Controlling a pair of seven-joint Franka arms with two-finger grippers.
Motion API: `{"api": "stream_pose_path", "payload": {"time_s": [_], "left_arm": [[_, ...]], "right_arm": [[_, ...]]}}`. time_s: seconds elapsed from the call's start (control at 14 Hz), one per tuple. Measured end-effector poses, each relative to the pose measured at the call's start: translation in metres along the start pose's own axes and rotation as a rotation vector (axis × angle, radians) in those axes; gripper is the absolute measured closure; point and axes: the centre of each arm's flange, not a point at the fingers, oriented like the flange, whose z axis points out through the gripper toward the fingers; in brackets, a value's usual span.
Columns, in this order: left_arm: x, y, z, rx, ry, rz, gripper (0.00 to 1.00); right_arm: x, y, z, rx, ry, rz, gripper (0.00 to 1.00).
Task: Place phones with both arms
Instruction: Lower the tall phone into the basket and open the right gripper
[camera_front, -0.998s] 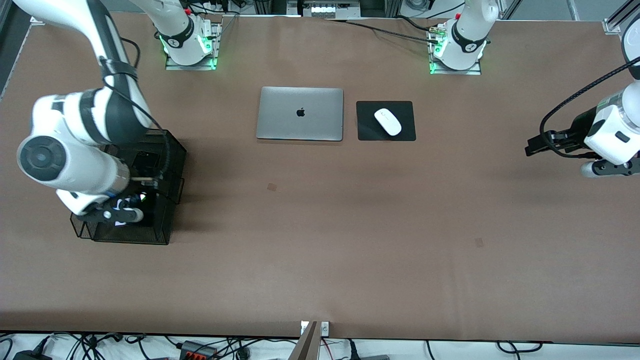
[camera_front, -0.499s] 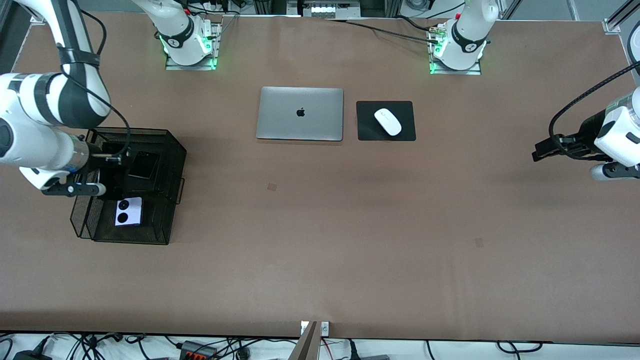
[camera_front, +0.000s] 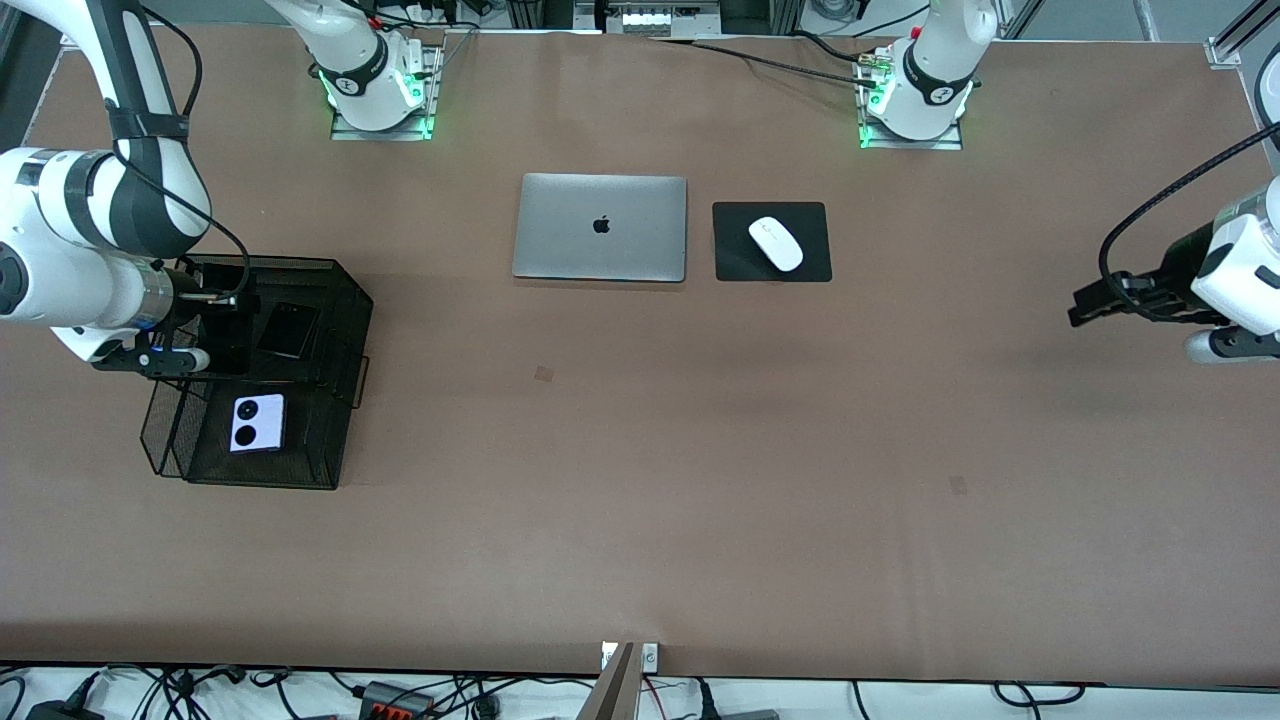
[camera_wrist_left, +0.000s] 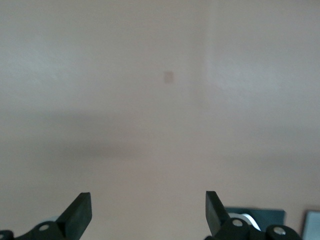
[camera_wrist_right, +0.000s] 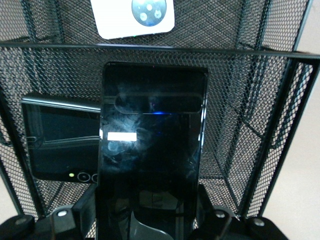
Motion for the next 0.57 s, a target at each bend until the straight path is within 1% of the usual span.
{"api": "stream_pose_path", "payload": {"time_s": [0.07,0.14,0.36,0.43,0.57], "left_arm": [[0.004,-0.004,0.002,0.024,0.015,0.001,0.0],[0.005,-0.006,0.007,0.035,0.015,0.0,0.0],[0.005,-0.01,0.015,0.038,0.006,-0.005,0.0],[0.005,-0.01,0.015,0.038,0.008,-0.005,0.0],[0.005,-0.008,0.013,0.037,0.016,-0.004,0.0]], "right_arm": [[0.0,0.002,0.001,0.001,-0.002,0.002,0.2],[-0.001,0.003,0.001,0.001,-0.002,0.004,0.2],[0.0,0.015,0.003,-0.013,0.008,0.014,0.2],[0.001,0.022,0.005,-0.016,0.019,0.019,0.2],[0.002,0.029,0.01,-0.012,0.018,0.027,0.2]]}}
